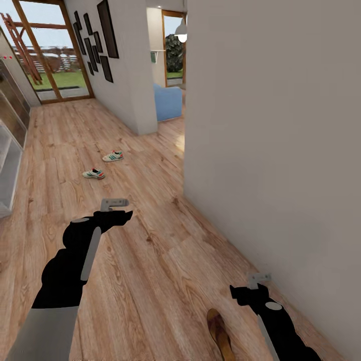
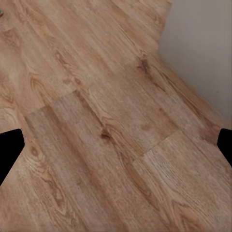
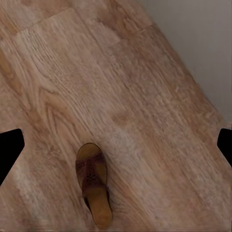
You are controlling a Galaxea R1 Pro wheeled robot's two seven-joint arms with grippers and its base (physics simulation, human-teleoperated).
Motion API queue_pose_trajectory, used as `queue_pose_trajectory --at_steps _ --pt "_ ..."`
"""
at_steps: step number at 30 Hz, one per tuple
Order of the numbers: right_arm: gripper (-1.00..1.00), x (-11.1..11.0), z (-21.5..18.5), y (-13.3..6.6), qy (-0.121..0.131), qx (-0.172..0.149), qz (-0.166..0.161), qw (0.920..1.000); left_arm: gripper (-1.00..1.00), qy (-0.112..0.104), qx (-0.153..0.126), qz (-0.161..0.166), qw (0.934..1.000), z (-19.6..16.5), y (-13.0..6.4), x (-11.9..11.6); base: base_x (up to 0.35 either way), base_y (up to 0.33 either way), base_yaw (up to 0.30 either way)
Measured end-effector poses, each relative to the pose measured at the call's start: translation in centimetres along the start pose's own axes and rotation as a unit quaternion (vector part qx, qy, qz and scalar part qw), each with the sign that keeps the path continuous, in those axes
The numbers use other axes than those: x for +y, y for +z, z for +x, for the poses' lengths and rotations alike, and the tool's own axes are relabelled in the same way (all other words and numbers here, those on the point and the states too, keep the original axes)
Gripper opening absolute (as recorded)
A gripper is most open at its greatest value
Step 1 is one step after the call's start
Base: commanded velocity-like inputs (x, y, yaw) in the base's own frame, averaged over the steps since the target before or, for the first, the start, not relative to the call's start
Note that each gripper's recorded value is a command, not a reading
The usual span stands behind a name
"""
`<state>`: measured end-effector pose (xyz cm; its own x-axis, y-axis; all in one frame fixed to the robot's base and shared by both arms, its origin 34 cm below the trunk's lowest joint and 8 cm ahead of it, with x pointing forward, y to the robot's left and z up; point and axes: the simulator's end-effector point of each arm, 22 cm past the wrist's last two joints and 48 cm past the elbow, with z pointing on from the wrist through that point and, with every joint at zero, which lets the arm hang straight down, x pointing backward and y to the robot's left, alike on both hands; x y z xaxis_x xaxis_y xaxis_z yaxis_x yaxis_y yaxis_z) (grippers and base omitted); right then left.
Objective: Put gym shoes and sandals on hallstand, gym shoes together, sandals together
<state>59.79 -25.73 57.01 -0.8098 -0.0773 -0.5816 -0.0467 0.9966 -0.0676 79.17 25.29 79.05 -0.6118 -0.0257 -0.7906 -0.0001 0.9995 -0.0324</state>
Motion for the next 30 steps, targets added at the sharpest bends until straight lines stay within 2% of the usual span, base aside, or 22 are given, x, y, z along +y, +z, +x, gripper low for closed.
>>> queue_pose_trajectory --at_steps 7,11,14,19,22,25,30 --pt "1.0 1.2 9.3 4.0 -0.006 0.025 -0.01 0.9996 1.0 0.0 0.006 0.0 1.0 1.7 1.1 0.1 0.0 0.0 0.152" --pt "1.0 1.8 16.0 5.0 -0.008 0.075 -0.017 0.997 1.0 0.0 0.009 0.0 1.0 2.6 1.7 0.1 0.0 0.0 0.161" --pt "1.0 2.0 18.3 5.4 -0.009 0.093 -0.018 0.9955 1.0 0.0 0.011 0.0 0.9999 3.3 2.2 0.1 0.0 0.0 0.163" --pt "1.0 2.1 20.1 6.1 -0.01 0.101 -0.019 0.9946 1.0 0.0 0.014 0.0 0.9999 4.5 3.0 0.2 0.0 0.0 0.161" --pt "1.0 2.0 20.7 6.6 -0.011 0.1 -0.018 0.9948 1.0 0.0 0.016 0.0 0.9999 5.2 3.4 0.2 0.0 0.0 0.104" --pt "1.0 1.9 20.1 7.2 -0.011 0.079 -0.018 0.9967 1.0 0.0 0.017 -0.001 0.9998 5.9 3.8 0.2 0.0 0.0 0.032" --pt "1.0 2.0 17.8 8.2 -0.011 0.012 -0.018 0.9997 1.0 0.0 0.018 -0.001 0.9998 6.8 4.3 0.3 0.0 0.0 0.009"
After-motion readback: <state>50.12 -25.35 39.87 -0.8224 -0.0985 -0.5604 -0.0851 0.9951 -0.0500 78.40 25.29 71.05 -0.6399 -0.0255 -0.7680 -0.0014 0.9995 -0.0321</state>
